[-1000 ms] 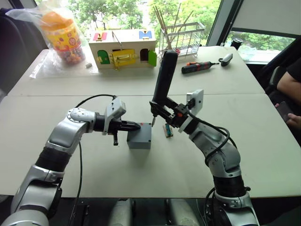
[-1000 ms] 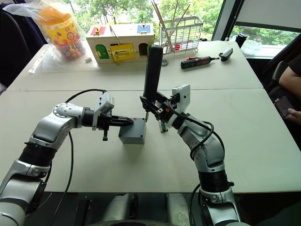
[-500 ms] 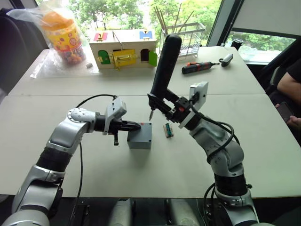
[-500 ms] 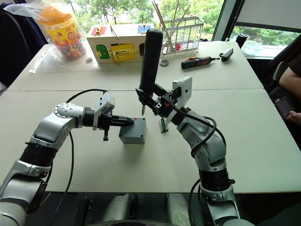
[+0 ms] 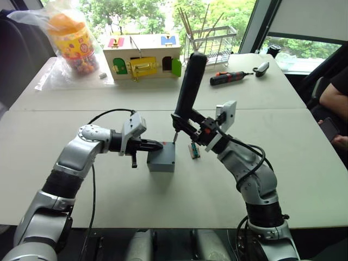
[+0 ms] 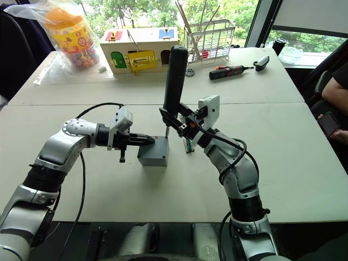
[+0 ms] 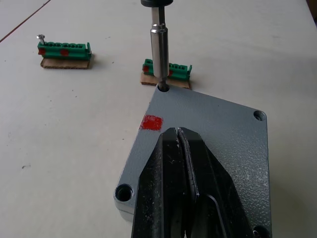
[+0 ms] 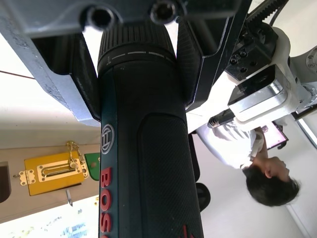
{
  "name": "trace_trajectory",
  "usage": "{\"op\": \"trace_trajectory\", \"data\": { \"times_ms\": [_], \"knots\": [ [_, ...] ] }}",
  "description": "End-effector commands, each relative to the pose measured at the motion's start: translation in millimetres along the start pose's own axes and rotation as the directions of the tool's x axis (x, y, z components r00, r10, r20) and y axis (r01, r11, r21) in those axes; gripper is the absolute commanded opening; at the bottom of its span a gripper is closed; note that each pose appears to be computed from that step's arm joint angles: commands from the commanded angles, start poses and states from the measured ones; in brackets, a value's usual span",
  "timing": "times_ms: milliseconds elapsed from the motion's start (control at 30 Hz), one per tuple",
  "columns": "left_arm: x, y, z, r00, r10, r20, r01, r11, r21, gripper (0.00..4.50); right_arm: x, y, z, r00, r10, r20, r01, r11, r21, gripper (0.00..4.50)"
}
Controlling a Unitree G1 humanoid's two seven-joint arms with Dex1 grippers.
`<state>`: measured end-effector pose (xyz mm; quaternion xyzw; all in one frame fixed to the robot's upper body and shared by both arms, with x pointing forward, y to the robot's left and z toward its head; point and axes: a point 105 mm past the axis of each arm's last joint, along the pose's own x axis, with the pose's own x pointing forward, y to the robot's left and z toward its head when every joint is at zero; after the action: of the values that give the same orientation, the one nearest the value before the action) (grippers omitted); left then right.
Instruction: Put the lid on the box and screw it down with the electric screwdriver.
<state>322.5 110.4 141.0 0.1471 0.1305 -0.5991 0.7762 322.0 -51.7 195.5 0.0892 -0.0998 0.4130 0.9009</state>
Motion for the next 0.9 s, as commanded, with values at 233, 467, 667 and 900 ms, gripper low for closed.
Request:
{"op": "trace_trajectory", "data": {
  "times_ms": [233, 467, 667, 900],
  "knots": [
    [2, -2, -10, 0.999, 0.003, -0.038, -0.004, 1.0, -0.025, 0.0, -3, 23, -23, 0.989, 0.107, -0.1, -0.117, 0.988, -0.099, 1.77],
    [3, -6, -9, 0.999, 0.004, -0.038, -0.005, 1.0, -0.025, 0.0, -11, 5, -44, 0.992, 0.024, -0.124, -0.028, 0.999, -0.029, 1.77],
    [4, -6, -8, 0.999, 0.006, -0.036, -0.007, 1.0, -0.028, 0.0, -12, 4, -55, 0.986, 0.023, -0.165, -0.032, 0.998, -0.049, 1.77],
    [4, -5, -9, 0.999, 0.01, -0.039, -0.012, 0.999, -0.032, 0.0, -12, 2, -58, 0.985, 0.012, -0.174, -0.023, 0.998, -0.059, 1.77]
  ]
}}
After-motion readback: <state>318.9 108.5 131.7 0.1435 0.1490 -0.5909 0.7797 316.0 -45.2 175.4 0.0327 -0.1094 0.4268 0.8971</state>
